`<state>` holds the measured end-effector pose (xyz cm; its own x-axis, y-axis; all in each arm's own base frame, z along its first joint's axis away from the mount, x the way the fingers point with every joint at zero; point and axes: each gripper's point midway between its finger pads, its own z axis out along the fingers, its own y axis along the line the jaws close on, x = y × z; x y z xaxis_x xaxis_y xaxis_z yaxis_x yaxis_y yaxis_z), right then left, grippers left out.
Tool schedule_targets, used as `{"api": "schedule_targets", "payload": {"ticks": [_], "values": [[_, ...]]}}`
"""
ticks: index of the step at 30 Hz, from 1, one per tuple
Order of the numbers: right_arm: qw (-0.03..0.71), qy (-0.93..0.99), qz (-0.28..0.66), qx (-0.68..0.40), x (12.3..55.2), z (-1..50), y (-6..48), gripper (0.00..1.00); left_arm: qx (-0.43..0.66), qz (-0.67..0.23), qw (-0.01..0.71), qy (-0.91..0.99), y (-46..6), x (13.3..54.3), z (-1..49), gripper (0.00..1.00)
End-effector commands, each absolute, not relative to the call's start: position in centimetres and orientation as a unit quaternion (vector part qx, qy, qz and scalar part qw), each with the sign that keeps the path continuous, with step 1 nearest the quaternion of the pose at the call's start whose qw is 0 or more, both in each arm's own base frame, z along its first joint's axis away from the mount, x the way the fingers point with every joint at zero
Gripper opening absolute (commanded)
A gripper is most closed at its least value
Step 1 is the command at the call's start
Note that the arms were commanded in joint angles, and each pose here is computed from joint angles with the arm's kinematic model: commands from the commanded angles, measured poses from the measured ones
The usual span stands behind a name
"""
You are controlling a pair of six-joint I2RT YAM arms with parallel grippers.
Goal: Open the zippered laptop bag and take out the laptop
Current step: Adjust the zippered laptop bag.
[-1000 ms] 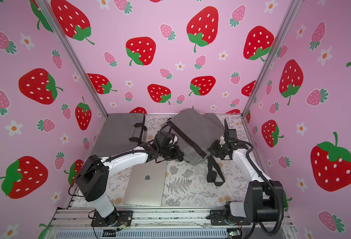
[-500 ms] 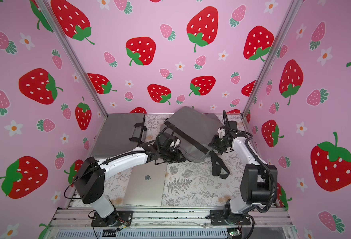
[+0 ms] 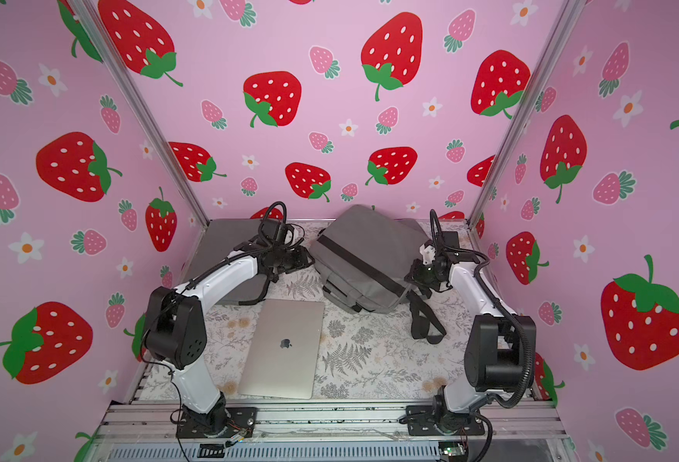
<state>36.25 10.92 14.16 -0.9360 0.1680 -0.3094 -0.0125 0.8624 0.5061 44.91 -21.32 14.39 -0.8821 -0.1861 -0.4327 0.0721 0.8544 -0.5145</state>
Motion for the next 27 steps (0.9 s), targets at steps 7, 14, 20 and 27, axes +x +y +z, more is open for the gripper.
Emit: {"api": "schedule_targets", "payload": {"ticks": [7, 14, 20, 27], "values": [[0.191, 0.946, 0.260, 0.010, 37.4, 15.1, 11.0, 0.00, -0.047, -0.318, 0.235, 0.917, -21.8, 51.6, 12.2, 0.49], [0.184, 0.947, 0.264, 0.010, 37.3, 14.7, 11.1, 0.00, -0.066, -0.356, 0.243, 0.900, -23.0, 54.3, 11.8, 0.49], [0.181, 0.948, 0.260, 0.012, 37.4, 14.3, 10.9, 0.00, -0.072, -0.372, 0.217, 0.900, -23.6, 54.6, 10.7, 0.36], [0.195, 0.949, 0.247, 0.016, 38.8, 14.9, 10.3, 0.00, -0.061, -0.373, 0.213, 0.901, -23.4, 52.6, 12.7, 0.00]]}}
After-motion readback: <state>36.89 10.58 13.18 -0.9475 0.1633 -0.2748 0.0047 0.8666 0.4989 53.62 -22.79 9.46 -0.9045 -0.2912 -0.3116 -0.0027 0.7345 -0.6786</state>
